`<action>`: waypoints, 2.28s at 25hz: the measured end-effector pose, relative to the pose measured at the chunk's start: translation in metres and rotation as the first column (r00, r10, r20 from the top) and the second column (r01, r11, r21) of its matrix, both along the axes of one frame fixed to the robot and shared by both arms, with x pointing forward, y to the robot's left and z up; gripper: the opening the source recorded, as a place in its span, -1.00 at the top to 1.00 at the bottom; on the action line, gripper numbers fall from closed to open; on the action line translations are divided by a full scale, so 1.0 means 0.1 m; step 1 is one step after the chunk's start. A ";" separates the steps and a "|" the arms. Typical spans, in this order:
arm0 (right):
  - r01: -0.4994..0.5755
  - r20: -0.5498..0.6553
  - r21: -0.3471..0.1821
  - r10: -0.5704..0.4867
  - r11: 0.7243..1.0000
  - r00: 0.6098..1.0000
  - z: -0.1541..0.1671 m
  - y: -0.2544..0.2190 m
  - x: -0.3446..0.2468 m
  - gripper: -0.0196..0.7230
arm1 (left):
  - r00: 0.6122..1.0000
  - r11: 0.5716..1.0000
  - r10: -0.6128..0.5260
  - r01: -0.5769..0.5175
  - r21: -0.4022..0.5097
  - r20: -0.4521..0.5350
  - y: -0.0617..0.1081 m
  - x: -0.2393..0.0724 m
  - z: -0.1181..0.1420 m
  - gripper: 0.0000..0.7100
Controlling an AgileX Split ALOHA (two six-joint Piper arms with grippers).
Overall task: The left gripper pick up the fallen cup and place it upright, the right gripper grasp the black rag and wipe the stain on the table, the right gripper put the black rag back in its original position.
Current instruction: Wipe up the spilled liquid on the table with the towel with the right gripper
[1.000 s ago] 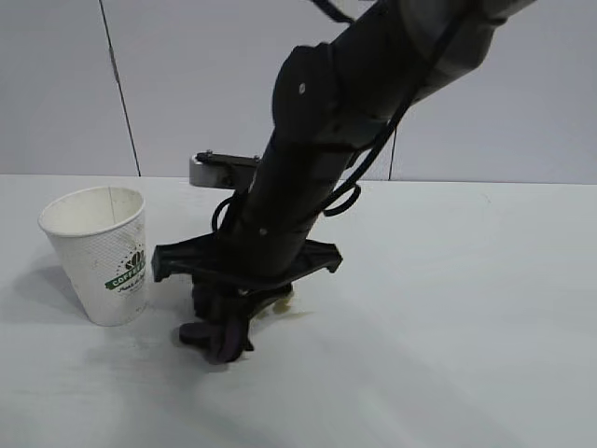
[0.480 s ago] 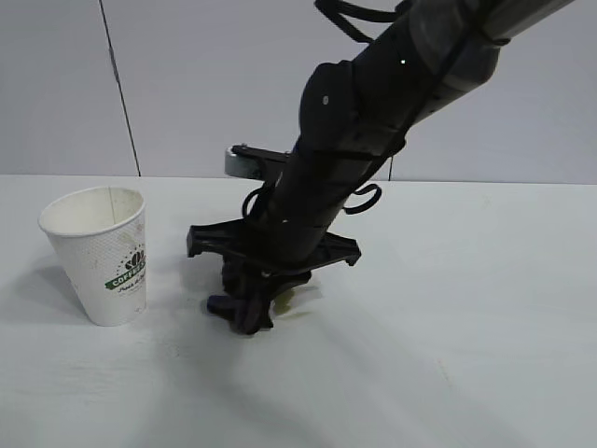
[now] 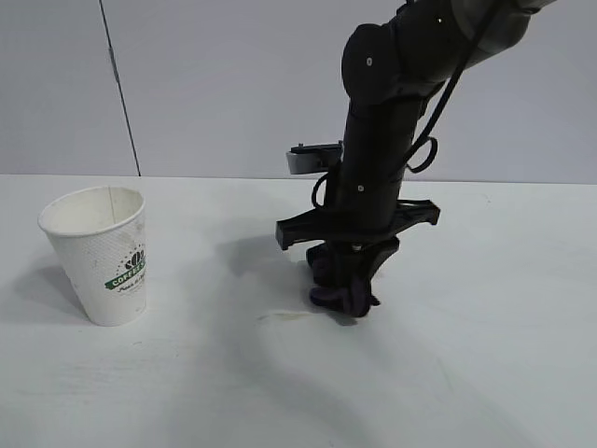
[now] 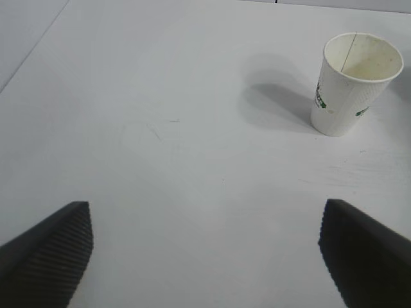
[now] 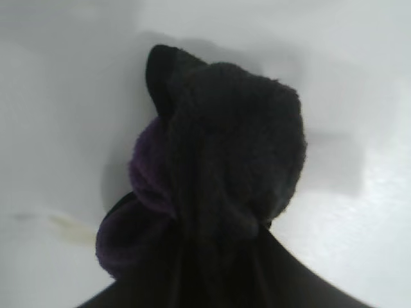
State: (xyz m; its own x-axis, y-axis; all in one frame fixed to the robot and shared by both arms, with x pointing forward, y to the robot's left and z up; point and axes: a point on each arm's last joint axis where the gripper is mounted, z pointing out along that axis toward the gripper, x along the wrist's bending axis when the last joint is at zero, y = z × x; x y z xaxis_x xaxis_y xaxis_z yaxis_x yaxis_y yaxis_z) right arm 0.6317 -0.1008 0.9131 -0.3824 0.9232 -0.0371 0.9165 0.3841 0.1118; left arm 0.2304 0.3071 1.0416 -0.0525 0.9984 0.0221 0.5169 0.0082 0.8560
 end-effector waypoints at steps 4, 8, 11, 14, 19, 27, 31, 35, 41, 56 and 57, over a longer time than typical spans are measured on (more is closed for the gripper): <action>0.018 -0.077 0.066 -0.013 0.998 0.997 0.10 0.08 -0.03 0.61 | 1.000 1.000 0.000 0.000 0.000 0.000 0.00 0.00 0.00 -0.94; 0.026 -0.101 0.187 -0.007 0.982 0.995 0.10 0.30 -0.11 0.61 | 1.000 1.000 0.000 0.000 0.000 0.000 0.00 0.00 0.00 -0.94; -0.032 -0.051 0.233 0.045 0.972 0.998 0.09 0.59 -0.22 0.61 | 1.000 1.000 0.000 0.000 0.000 0.000 0.00 0.00 0.00 -0.94; -0.089 -0.035 0.254 0.101 0.963 0.994 0.02 0.87 -0.38 0.61 | 1.000 1.000 0.000 0.000 0.000 0.000 0.00 0.00 0.00 -0.94; -0.100 -0.077 0.241 0.121 0.965 0.990 -0.20 1.04 -0.51 0.61 | 1.000 1.000 0.000 0.000 0.000 0.000 0.00 0.00 0.00 -0.94; -0.107 -0.114 0.100 0.118 0.989 0.986 -0.18 0.75 -0.41 0.61 | 1.000 1.000 0.000 0.000 0.000 0.000 0.00 0.00 0.00 -0.94; -0.071 -0.078 -0.086 0.064 0.994 0.995 -0.17 0.41 -0.23 0.61 | 1.000 1.000 0.000 0.000 0.000 0.000 0.00 0.00 0.00 -0.94; -0.031 -0.050 -0.235 0.019 0.972 0.999 -0.15 0.08 -0.09 0.61 | 1.000 1.000 0.000 0.000 0.000 0.000 0.00 0.00 0.00 -0.94; 0.024 -0.140 -0.155 -0.046 0.988 0.989 -0.16 0.06 -0.13 0.61 | 1.000 1.000 0.000 0.000 0.000 0.000 0.00 0.00 0.00 -0.94; 0.002 -0.156 0.054 0.006 0.999 0.988 -0.17 0.36 -0.20 0.61 | 1.000 1.000 0.000 0.000 0.000 0.000 0.00 0.00 0.00 -0.94; 0.000 -0.149 0.005 0.000 1.000 0.989 -0.17 0.32 -0.20 0.61 | 1.000 1.000 0.000 0.000 0.000 0.000 0.00 0.00 0.00 -0.94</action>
